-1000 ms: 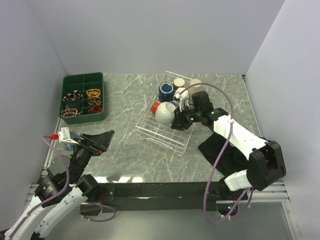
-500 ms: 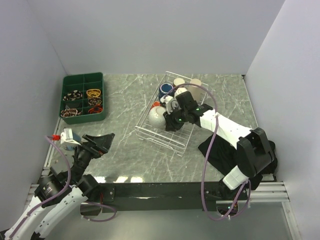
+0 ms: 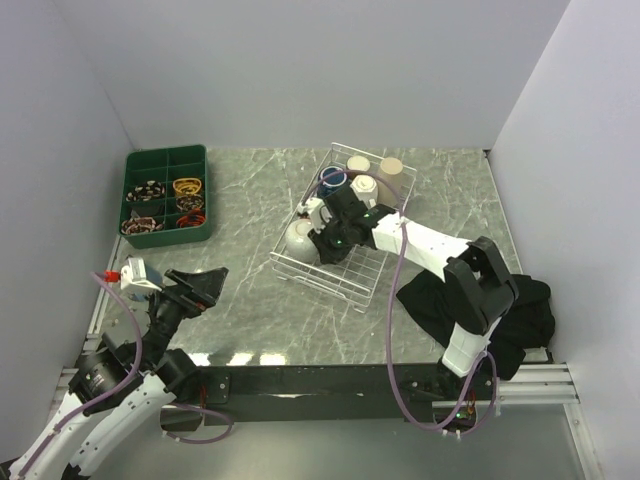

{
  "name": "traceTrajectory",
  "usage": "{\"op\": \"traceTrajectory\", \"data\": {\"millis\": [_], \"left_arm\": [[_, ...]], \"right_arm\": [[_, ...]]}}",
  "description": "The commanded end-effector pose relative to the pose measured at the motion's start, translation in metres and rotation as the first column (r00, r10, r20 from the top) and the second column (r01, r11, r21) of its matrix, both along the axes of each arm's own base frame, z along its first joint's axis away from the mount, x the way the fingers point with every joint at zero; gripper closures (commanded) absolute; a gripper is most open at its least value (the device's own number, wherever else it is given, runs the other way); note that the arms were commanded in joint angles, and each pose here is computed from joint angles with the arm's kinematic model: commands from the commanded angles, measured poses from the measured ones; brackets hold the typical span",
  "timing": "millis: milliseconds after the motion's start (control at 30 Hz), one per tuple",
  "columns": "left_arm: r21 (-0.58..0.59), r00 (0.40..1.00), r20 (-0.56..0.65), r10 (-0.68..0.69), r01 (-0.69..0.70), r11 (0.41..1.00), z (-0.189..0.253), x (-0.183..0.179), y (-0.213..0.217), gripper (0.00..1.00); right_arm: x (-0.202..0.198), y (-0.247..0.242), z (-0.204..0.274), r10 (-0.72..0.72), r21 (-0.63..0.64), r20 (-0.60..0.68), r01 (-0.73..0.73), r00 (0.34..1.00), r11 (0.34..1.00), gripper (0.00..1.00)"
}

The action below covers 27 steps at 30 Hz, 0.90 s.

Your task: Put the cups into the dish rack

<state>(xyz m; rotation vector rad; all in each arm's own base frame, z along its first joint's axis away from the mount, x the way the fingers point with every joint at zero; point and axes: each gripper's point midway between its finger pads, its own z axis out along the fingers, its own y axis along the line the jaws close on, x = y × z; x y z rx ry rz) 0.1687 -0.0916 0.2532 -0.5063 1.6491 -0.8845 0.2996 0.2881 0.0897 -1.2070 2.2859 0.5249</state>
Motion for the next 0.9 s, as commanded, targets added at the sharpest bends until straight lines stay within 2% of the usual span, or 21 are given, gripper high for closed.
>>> {"op": "traceTrajectory", "data": {"millis": [0,100,367,433,667,800,867], "left_arm": [[-0.009,1.000,0.006,0.027,-0.027,1.000,0.002,0.001,0.006,0.04],[0.005,0.999,-0.012,0.041,-0.041,0.999,-0.002,0.003,0.006,0.04],[0.075,0.997,-0.036,0.066,-0.064,0.995,0.001,0.011,0.006,0.04],[0.127,0.995,-0.049,0.089,-0.082,0.988,-0.002,0.016,0.007,0.04],[0.335,0.979,-0.147,0.138,-0.082,0.939,-0.019,0.043,-0.006,0.04],[0.409,0.966,-0.156,0.208,-0.128,0.903,-0.018,0.059,0.004,0.04],[0.428,0.961,-0.183,0.206,-0.111,0.897,-0.022,0.068,0.007,0.04]], "right_arm": [[0.020,0.023,0.035,0.029,0.058,0.136,-0.037,0.990,0.998,0.75],[0.016,0.023,0.034,0.037,0.048,0.142,-0.044,0.989,0.998,0.60],[0.016,0.019,0.043,0.045,0.034,0.170,-0.051,0.984,0.998,0.37],[0.016,0.014,0.055,0.051,0.027,0.205,-0.058,0.978,0.998,0.32],[0.003,-0.016,0.103,0.100,0.013,0.349,-0.112,0.932,0.994,0.23],[-0.013,-0.041,0.135,0.115,0.107,0.391,-0.170,0.913,0.980,0.21],[-0.013,-0.063,0.135,0.079,0.156,0.376,-0.148,0.923,0.977,0.21]]}}
